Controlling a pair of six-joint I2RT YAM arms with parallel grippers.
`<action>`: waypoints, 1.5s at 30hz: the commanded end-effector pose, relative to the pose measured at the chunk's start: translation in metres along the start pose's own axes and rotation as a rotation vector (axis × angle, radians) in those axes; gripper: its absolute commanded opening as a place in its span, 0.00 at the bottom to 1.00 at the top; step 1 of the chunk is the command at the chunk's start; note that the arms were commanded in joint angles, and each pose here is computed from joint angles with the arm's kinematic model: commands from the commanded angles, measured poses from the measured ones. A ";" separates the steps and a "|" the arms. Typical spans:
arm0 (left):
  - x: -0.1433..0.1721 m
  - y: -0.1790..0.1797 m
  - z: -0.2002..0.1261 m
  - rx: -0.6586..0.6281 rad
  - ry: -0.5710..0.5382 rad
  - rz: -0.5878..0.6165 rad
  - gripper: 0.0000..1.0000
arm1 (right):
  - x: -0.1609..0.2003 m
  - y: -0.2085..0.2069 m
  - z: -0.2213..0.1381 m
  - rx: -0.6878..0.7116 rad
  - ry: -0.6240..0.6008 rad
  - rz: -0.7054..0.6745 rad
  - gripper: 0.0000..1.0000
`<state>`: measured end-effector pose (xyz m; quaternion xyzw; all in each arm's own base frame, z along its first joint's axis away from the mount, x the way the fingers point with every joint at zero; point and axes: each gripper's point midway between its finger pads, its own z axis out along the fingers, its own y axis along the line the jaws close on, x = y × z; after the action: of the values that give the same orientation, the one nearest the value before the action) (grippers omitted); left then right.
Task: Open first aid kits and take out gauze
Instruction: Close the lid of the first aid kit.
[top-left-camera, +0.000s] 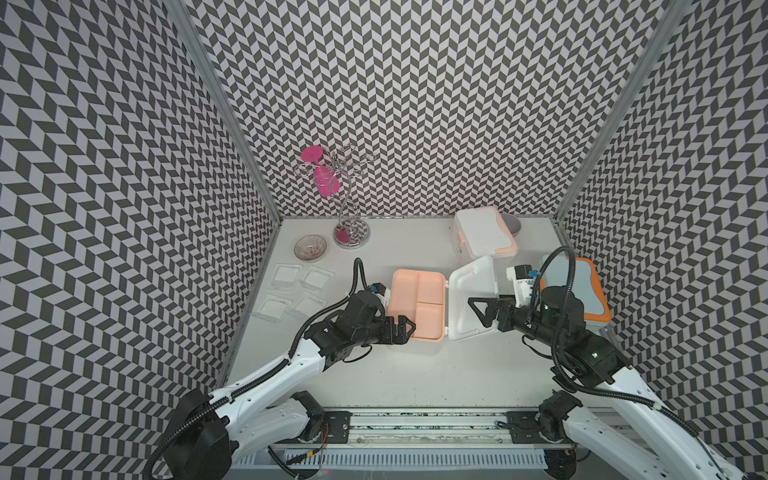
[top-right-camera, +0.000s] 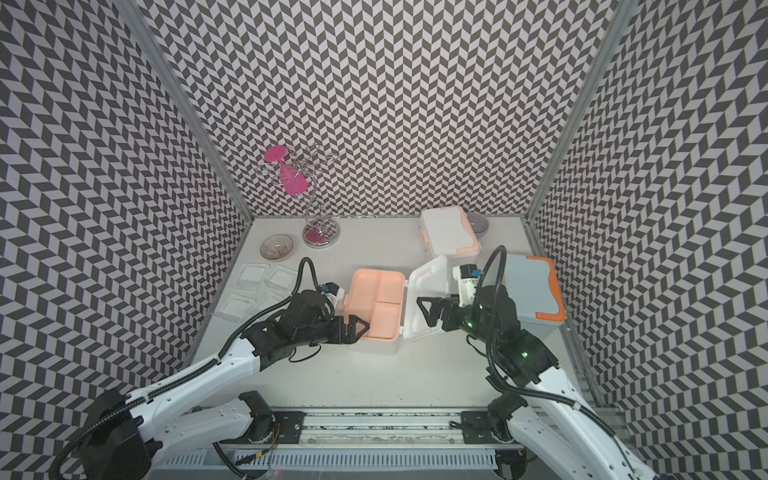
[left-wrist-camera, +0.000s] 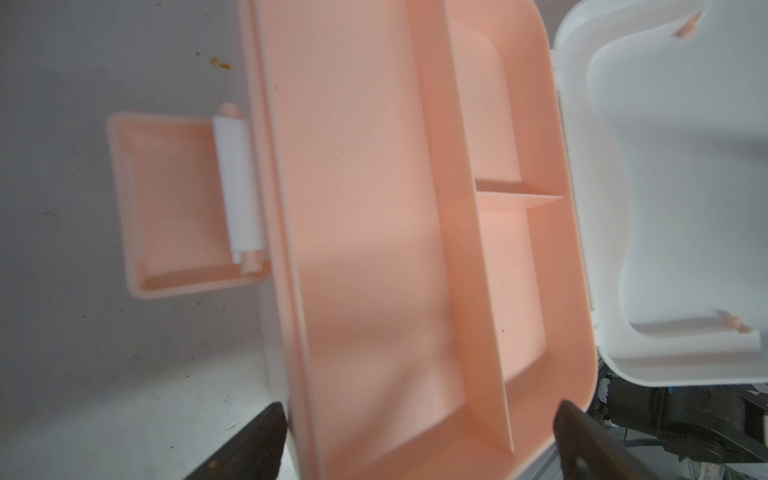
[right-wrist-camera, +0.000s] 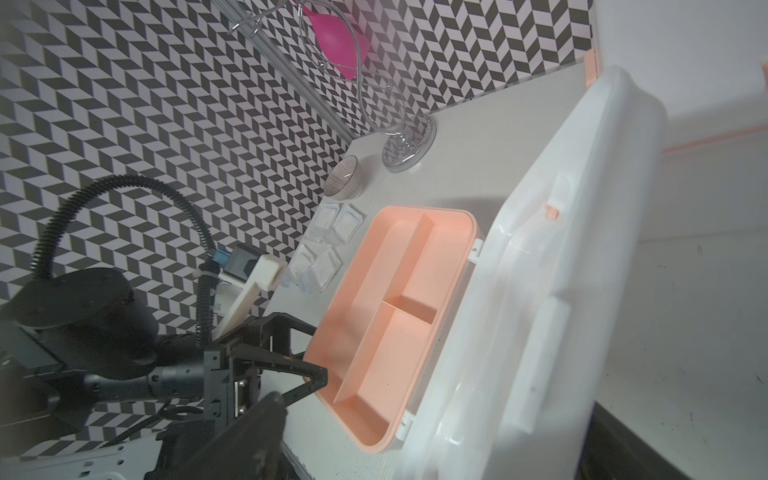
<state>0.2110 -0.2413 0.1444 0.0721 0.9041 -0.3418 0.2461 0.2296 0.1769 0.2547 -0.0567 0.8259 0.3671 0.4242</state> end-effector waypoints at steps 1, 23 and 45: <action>-0.010 -0.035 -0.001 0.144 -0.029 0.031 1.00 | -0.027 0.038 -0.010 -0.147 -0.064 -0.032 1.00; -0.009 -0.036 0.001 0.115 -0.066 0.044 1.00 | -0.013 0.120 0.009 -0.393 0.024 -0.105 1.00; -0.022 0.023 -0.065 -0.049 -0.283 -0.095 1.00 | 0.082 0.116 0.079 -0.342 0.295 -0.079 1.00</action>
<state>0.2074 -0.1826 0.1744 -0.0177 0.8766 -0.3347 0.3453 0.1782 0.3270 0.2374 -0.2255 0.7962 0.4760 0.2976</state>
